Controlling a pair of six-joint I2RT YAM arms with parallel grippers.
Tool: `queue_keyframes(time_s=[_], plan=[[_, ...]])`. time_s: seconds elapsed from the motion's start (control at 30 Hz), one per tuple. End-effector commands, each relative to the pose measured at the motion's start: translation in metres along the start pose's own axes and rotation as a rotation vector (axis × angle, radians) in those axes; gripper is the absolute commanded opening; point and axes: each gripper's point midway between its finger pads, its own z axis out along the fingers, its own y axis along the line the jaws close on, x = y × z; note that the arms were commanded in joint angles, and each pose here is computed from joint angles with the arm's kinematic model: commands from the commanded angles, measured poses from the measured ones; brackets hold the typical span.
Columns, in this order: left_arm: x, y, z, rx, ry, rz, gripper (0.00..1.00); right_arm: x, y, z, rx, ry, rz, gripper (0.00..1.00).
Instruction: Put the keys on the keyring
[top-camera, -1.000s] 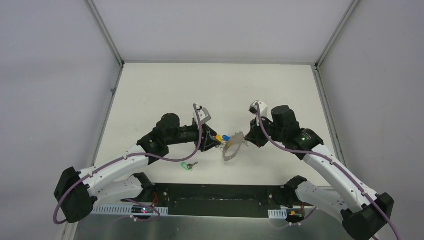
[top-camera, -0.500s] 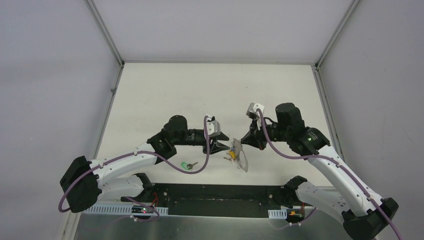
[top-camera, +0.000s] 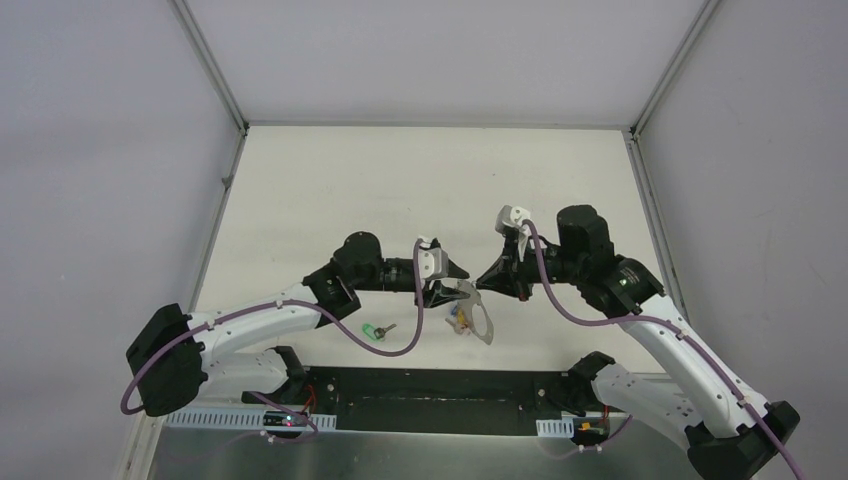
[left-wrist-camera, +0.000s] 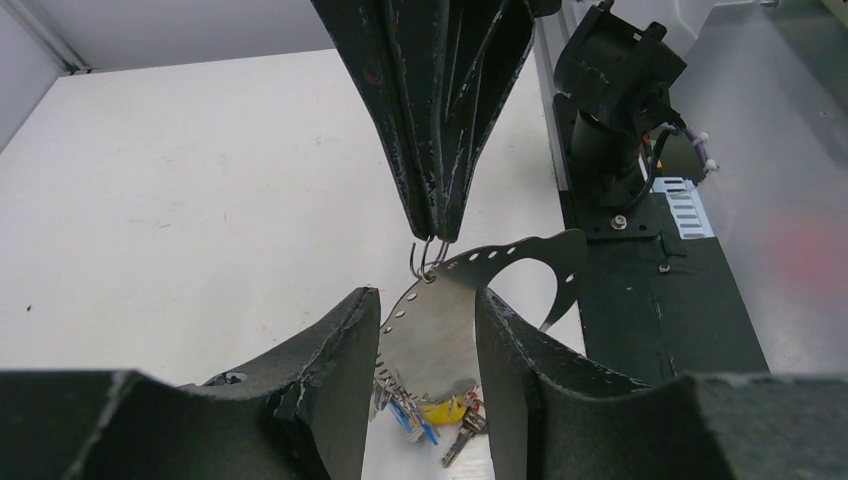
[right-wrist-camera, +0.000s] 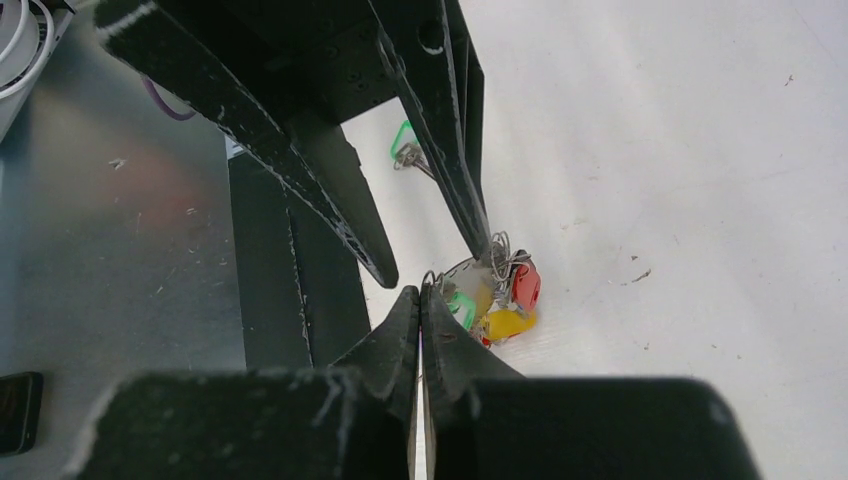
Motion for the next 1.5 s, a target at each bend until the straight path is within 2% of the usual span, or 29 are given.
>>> queue_keyframes(time_s=[0.0, 0.17, 0.43, 0.73, 0.97, 1.03, 1.1, 1.3, 1.4, 1.47], plan=[[-0.029, 0.008, 0.009, -0.020, -0.076, 0.080, 0.41, -0.025, 0.011, -0.003, -0.042, -0.093, -0.072, 0.00], [-0.025, 0.009, 0.008, -0.034, -0.062, 0.077, 0.41, -0.020, 0.007, -0.004, -0.016, -0.070, -0.045, 0.00], [-0.020, 0.005, 0.005, -0.026, -0.042, 0.070, 0.42, 0.001, 0.011, -0.003, -0.049, 0.065, 0.064, 0.00], [-0.018, -0.012, 0.009, 0.073, -0.043, 0.055, 0.41, -0.006, 0.017, -0.002, -0.083, 0.039, 0.051, 0.00], [-0.011, -0.012, 0.007, 0.047, -0.013, 0.012, 0.39, -0.002, 0.014, -0.002, -0.062, 0.052, 0.062, 0.00], [-0.011, -0.003, 0.006, -0.025, 0.000, -0.060, 0.42, 0.002, 0.009, -0.003, -0.028, 0.075, 0.090, 0.00], [-0.010, 0.006, 0.004, -0.118, 0.014, -0.201, 0.52, 0.005, 0.002, -0.003, 0.024, 0.106, 0.146, 0.00], [0.003, 0.012, -0.007, -0.291, 0.072, -0.567, 0.59, 0.016, -0.022, 0.001, 0.199, 0.218, 0.348, 0.00], [0.014, 0.005, -0.009, -0.335, 0.100, -0.769, 0.64, 0.015, -0.029, 0.009, 0.263, 0.217, 0.391, 0.00], [0.022, -0.004, -0.007, -0.352, 0.127, -0.854, 0.69, 0.008, -0.032, 0.015, 0.299, 0.191, 0.403, 0.00]])
